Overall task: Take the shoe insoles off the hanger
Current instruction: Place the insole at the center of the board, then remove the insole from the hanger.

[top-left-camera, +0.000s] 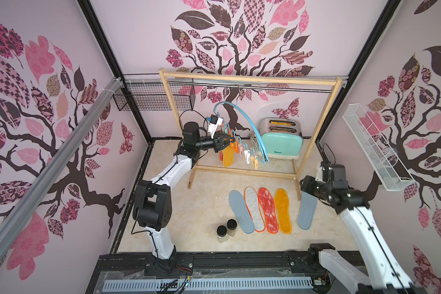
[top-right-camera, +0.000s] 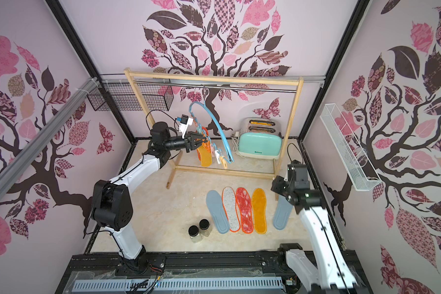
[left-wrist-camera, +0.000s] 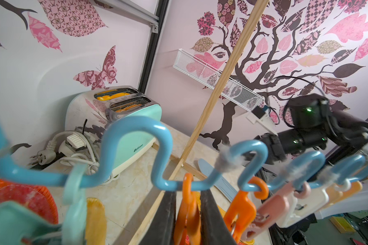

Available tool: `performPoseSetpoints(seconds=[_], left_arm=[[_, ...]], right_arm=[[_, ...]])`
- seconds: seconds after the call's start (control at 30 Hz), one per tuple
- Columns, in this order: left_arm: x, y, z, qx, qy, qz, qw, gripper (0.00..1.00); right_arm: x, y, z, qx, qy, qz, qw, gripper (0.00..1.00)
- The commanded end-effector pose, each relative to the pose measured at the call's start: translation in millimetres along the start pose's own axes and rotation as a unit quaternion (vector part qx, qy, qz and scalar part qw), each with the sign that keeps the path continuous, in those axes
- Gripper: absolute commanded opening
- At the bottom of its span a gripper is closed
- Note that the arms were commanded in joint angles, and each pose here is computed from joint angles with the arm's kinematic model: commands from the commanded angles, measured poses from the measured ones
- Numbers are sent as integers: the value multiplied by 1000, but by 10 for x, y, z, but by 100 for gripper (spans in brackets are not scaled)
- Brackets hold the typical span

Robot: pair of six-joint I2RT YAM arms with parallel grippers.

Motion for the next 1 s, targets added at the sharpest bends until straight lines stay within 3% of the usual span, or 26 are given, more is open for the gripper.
performPoseSetpoints(seconds=[0.0, 0.13, 0.4, 0.63, 0.97], left_arm=[[-14, 27, -57, -2, -2, 6, 1000, 15], [-1, 27, -59, -3, -3, 7, 1000, 14], [-33, -1, -95, 2, -15, 8, 1000, 15], [-55, -14, -135, 8, -25, 11, 1000, 15], [-24, -27, -197, 12, -25, 13, 1000, 16]], right_arm=[[-122, 67, 169, 8, -136, -84, 987, 47], [-144, 410, 128, 3, -222, -105, 969, 46], [-99, 779, 47, -28, -277, -121, 953, 43], [242, 930, -18, -2, -278, -89, 957, 42], [396, 1098, -82, -1, -294, -107, 950, 42]])
Point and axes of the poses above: each gripper's point midway between its finger pads, its own x axis out along the fingers, its own z axis along the line the jaws close on, y = z × x, the point moved 8 cm from there along -x, back along the fingers, and after that the axes turned 1 degree about -x, right-handed, at the moved point
